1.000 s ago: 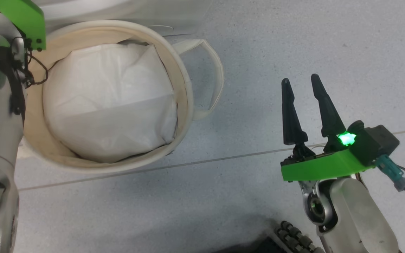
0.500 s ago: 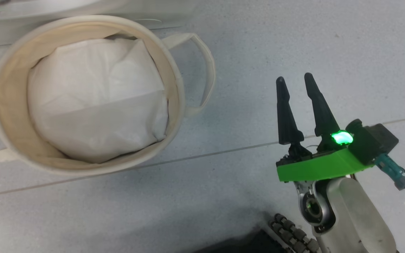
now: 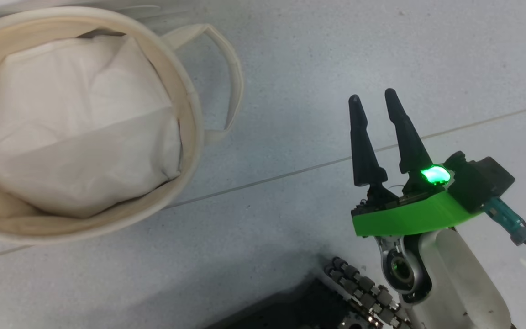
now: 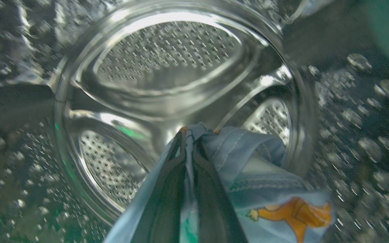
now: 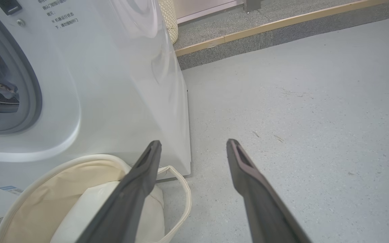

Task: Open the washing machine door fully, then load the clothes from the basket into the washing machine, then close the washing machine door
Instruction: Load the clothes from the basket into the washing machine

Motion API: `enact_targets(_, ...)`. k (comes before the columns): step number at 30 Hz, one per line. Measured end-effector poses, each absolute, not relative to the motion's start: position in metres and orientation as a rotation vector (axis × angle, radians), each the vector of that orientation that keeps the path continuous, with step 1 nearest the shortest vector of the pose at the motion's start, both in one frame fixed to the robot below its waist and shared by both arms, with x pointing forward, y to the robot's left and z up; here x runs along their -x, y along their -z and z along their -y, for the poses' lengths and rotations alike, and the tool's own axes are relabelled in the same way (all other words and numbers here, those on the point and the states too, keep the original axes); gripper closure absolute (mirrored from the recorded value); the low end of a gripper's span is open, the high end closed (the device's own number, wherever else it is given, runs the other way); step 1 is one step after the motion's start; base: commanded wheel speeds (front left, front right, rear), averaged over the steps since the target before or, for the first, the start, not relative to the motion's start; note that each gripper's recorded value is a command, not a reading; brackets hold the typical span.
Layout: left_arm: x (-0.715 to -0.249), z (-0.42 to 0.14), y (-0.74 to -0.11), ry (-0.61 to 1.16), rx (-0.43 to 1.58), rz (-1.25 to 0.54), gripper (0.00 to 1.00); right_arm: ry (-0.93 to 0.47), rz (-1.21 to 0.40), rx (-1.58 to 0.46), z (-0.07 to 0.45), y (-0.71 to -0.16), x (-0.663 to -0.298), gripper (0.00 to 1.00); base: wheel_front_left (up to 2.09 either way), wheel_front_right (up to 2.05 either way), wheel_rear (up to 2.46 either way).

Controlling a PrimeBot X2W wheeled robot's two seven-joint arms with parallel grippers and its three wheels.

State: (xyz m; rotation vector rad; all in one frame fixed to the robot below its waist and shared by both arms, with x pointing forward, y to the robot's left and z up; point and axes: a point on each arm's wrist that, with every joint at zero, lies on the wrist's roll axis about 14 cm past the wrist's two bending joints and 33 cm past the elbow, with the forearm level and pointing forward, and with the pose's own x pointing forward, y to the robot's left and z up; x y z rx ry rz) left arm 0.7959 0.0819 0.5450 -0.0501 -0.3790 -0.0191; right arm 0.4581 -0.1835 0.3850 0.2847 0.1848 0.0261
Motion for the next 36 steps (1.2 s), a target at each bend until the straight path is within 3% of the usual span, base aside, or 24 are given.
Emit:
enact_targets(9, -0.811, -0.132, -0.511, -0.169, 0.093, 0.328, 1.00, 0.001, -0.220, -0.279, 0.191, -0.375, -0.451, 0.00, 0.00, 0.00, 0.00)
enact_targets(11, -0.813, -0.130, -0.488, -0.156, 0.102, 0.251, 0.00, -0.006, -0.221, -0.283, 0.188, -0.375, -0.451, 0.00, 0.00, 0.00, 0.00)
enact_targets(18, -0.807, -0.102, -0.441, -0.028, 0.034, 0.087, 0.00, -0.034, -0.217, -0.289, 0.179, -0.373, -0.456, 0.00, 0.00, 0.00, 0.00)
enact_targets(25, -0.798, -0.091, -0.484, 0.032, 0.036, 0.172, 0.00, -0.060, -0.178, -0.292, 0.172, -0.385, -0.463, 0.00, 0.00, 0.00, 0.00)
enact_targets(36, -0.724, -0.070, -0.466, 0.146, 0.035, 0.064, 0.00, -0.112, -0.074, -0.275, 0.160, -0.428, -0.468, 0.00, 0.00, 0.00, 0.00)
